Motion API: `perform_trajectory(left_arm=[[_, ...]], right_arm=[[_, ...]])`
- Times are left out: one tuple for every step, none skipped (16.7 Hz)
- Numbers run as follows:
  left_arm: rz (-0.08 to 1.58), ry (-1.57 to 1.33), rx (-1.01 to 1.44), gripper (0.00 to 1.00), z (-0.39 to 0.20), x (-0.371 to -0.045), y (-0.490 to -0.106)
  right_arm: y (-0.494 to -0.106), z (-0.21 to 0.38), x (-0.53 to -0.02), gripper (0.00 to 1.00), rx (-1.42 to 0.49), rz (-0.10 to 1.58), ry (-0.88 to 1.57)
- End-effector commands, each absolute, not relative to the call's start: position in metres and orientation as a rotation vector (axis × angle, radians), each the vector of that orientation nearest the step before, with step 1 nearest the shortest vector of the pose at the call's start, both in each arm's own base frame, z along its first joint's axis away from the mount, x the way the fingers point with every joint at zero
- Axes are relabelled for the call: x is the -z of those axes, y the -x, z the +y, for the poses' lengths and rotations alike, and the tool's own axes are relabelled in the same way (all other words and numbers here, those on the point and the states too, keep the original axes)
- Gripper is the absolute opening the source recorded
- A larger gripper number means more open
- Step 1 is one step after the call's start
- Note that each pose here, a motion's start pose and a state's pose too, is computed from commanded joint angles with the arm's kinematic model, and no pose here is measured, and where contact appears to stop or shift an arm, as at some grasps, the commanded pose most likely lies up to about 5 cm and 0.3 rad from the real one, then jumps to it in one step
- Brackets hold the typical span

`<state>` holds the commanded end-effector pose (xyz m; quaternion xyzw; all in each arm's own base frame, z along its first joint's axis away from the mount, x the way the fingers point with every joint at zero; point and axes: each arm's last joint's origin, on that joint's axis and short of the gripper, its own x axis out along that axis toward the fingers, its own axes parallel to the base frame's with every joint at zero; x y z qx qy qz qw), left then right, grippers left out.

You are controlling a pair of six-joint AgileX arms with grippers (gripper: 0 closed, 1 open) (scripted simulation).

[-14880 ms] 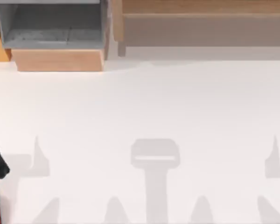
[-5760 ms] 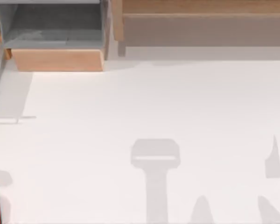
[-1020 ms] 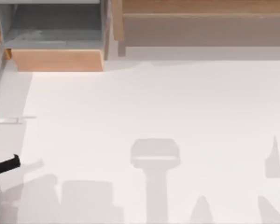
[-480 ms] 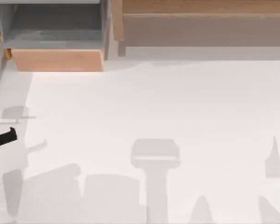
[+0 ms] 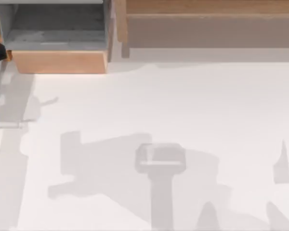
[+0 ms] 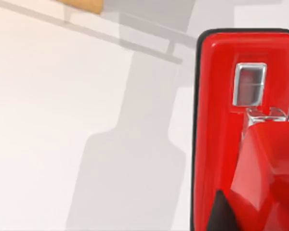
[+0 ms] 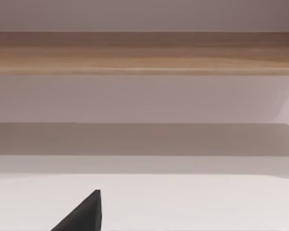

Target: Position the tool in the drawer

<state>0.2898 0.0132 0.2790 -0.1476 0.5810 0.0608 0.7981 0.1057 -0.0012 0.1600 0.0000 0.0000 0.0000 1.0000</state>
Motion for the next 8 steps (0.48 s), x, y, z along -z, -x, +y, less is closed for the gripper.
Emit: perform_trajectory(left_arm=[[1.237, 0.315, -0.116, 0.00, 0.015, -0.289, -0.300], [1.227, 0.313, -0.103, 0.00, 0.017, -0.299, -0.310], [1.218, 0.310, -0.090, 0.00, 0.019, -0.308, -0.321], [1.210, 0.306, -0.077, 0.00, 0.021, -0.317, -0.331], [1.202, 0.302, -0.065, 0.00, 0.024, -0.324, -0.341], [1.195, 0.296, -0.054, 0.00, 0.027, -0.331, -0.350], [1.188, 0.290, -0.044, 0.00, 0.031, -0.337, -0.359], [1.182, 0.282, -0.035, 0.00, 0.034, -0.342, -0.368]], right_arm=[[-0.106, -0.001, -0.160, 1.00, 0.000, 0.000, 0.000], [-0.106, -0.001, -0.160, 1.00, 0.000, 0.000, 0.000], [-0.106, -0.001, -0.160, 1.00, 0.000, 0.000, 0.000], [-0.106, -0.001, -0.160, 1.00, 0.000, 0.000, 0.000], [-0.106, -0.001, -0.160, 1.00, 0.000, 0.000, 0.000], [-0.106, -0.001, -0.160, 1.00, 0.000, 0.000, 0.000], [-0.106, -0.001, -0.160, 1.00, 0.000, 0.000, 0.000], [-0.106, -0.001, -0.160, 1.00, 0.000, 0.000, 0.000]])
